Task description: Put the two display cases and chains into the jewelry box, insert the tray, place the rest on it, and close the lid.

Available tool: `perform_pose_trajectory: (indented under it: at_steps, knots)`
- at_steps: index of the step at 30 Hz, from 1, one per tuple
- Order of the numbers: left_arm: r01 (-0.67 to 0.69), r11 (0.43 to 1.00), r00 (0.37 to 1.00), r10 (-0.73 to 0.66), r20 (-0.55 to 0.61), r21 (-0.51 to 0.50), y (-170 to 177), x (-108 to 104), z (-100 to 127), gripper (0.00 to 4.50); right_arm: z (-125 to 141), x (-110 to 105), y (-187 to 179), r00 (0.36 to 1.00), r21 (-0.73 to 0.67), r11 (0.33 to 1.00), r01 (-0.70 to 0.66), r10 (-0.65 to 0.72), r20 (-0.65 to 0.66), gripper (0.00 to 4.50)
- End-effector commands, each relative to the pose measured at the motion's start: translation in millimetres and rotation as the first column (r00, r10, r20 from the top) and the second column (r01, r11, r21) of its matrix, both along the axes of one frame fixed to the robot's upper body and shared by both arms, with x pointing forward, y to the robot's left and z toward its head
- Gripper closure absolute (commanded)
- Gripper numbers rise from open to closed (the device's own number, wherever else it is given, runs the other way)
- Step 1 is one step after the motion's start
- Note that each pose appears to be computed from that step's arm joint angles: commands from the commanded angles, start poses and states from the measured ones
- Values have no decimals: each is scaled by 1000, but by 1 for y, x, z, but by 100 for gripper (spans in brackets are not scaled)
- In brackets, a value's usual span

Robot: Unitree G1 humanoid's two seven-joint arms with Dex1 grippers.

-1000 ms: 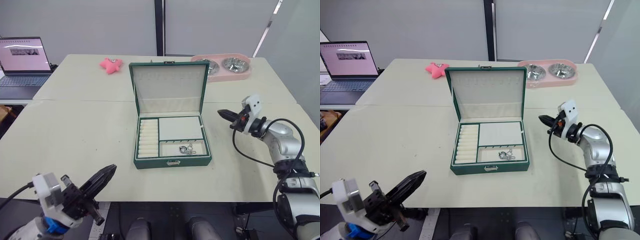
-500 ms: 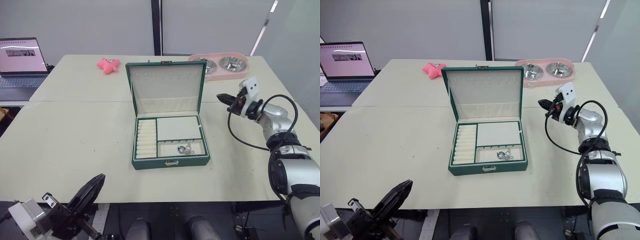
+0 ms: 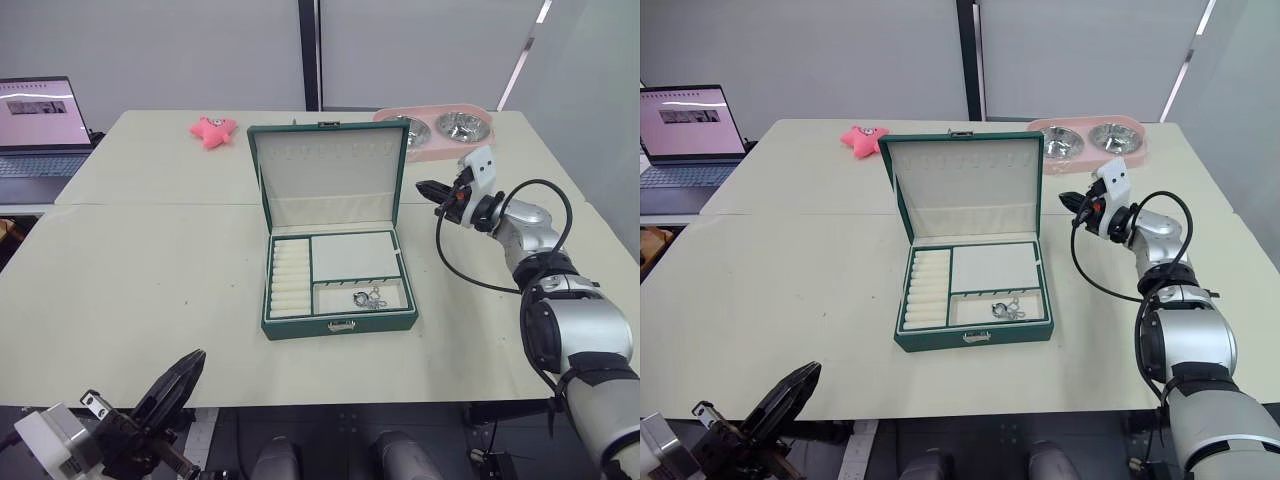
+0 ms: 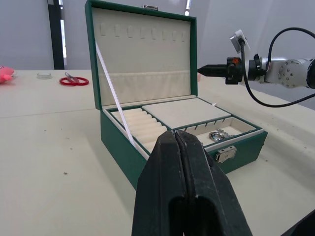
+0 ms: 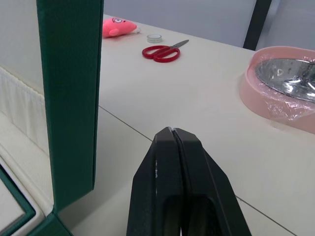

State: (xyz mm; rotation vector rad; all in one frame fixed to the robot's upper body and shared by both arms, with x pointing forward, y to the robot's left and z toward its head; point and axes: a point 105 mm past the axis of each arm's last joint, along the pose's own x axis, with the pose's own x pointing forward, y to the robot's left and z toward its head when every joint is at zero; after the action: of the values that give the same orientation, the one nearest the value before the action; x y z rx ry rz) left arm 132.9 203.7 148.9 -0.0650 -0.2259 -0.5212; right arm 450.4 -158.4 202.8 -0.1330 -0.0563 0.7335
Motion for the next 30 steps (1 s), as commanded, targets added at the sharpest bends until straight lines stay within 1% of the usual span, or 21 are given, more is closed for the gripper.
perform_pose_trajectory:
  at_steps: [1,6,9,11,16,19,23,25,28,30]
  knots:
    - [16,1000,1000,-16,11,0,-3,-3,3,450,35,0,5,995,79,996,-36,28,98,449]
    - [21,1000,1000,-21,6,-3,-4,-2,1,450,43,-4,13,989,116,988,-102,89,115,449]
    - [25,1000,1000,-25,4,-4,-4,-1,-1,450,45,-9,19,981,125,977,-172,159,108,449]
    - [18,1000,1000,-18,6,-4,-2,0,-2,450,44,-16,24,965,125,959,-256,247,85,449]
    - [18,1000,1000,-18,7,-1,-2,2,-3,450,47,-30,26,924,145,912,-383,381,47,449]
    - [18,1000,1000,-18,9,0,-1,2,-3,450,43,-37,27,902,123,894,-430,432,14,449]
    - [24,1000,1000,-24,11,-2,-2,3,-4,450,41,-43,25,885,94,881,-463,465,-1,449]
    - [25,1000,1000,-25,11,-2,-2,3,-4,450,37,-47,26,871,75,870,-487,490,-26,449]
    - [26,1000,1000,-26,11,-1,-1,4,-5,450,24,-61,26,826,28,831,-556,556,-97,449]
    - [27,1000,1000,-27,11,-1,-1,4,-5,450,19,-66,24,813,11,819,-573,570,-119,449]
